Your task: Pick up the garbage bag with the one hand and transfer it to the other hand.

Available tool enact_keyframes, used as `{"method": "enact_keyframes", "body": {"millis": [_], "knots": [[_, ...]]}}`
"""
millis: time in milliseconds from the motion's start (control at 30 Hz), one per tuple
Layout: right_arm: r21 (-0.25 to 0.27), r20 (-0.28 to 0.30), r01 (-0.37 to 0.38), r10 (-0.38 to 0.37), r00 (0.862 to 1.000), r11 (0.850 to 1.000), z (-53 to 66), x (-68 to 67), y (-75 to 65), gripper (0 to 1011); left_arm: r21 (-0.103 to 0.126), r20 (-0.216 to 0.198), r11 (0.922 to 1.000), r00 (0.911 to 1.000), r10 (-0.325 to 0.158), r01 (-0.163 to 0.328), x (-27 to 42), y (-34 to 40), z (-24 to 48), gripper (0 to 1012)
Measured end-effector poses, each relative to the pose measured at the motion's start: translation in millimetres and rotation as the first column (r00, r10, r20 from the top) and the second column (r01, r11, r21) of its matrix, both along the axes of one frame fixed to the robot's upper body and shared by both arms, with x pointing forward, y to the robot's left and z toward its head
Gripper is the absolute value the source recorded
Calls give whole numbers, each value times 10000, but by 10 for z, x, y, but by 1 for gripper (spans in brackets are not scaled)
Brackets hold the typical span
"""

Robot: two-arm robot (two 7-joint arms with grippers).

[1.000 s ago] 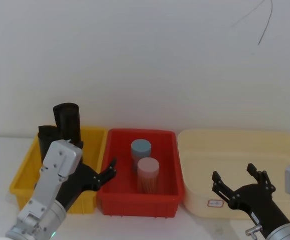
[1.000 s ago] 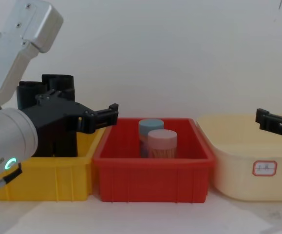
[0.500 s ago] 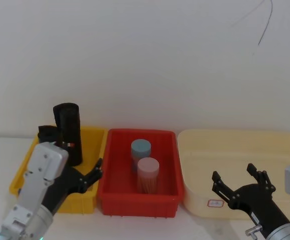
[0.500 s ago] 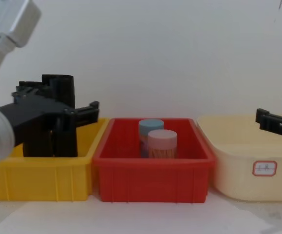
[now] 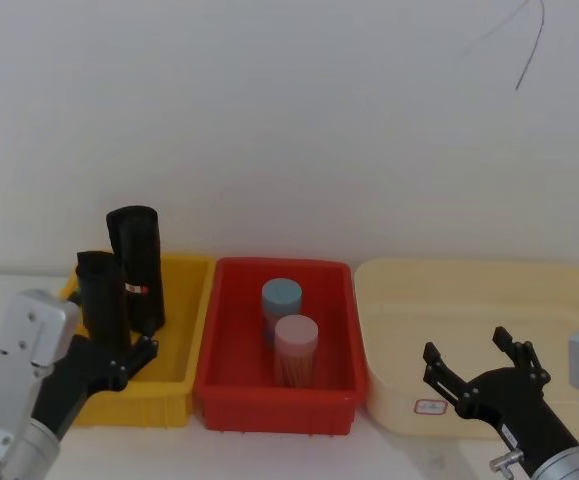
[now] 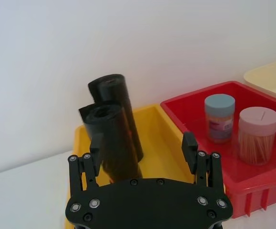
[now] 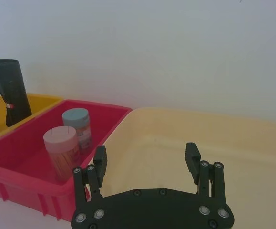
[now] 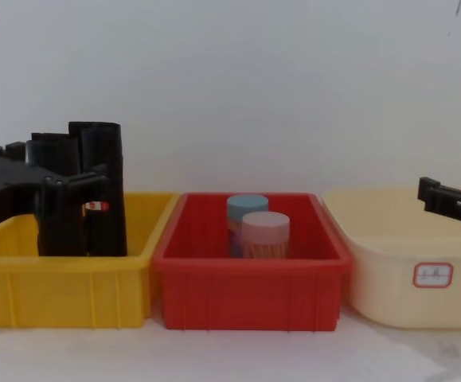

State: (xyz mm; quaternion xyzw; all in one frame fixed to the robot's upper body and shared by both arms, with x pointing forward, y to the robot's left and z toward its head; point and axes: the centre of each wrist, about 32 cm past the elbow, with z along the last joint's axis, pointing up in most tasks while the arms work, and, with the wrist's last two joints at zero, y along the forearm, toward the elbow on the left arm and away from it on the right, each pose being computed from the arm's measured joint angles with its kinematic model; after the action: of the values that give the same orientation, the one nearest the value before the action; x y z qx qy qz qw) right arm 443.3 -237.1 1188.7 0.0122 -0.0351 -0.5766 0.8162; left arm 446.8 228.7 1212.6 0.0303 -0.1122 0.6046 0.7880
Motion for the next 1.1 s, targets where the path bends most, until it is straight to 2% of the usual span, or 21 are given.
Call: {"method": "enact_keyframes", "body": {"millis": [267, 333, 400, 567, 667, 867, 1100], "knots": [[0, 0, 0, 0, 10000, 10000, 0, 0, 0, 1001, -233, -114, 9996, 9998, 180, -183, -36, 62, -10, 1001], [1, 0, -1, 1, 10000, 10000, 0, 0, 0, 1001, -391, -166, 9989, 9996, 239, -245, -41, 81, -15, 1001], [0, 0, 0, 0, 10000, 10000, 0, 0, 0, 1001, -439, -176, 9987, 9995, 246, -254, -42, 83, -16, 1001], [0, 0, 0, 0, 10000, 10000, 0, 0, 0, 1001, -833, -259, 9960, 9992, 303, -323, -42, 108, -34, 1001], [0, 0, 0, 0, 10000, 10000, 0, 0, 0, 1001, -1158, -327, 9925, 9988, 355, -390, -34, 130, -55, 1001], [0, 0, 0, 0, 10000, 10000, 0, 0, 0, 1001, -1587, -424, 9860, 9981, 448, -510, -2, 165, -98, 1001], [0, -1, 0, 0, 10000, 10000, 0, 0, 0, 1001, -1890, -452, 9803, 9978, 492, -569, 59, 192, -126, 1001]]}}
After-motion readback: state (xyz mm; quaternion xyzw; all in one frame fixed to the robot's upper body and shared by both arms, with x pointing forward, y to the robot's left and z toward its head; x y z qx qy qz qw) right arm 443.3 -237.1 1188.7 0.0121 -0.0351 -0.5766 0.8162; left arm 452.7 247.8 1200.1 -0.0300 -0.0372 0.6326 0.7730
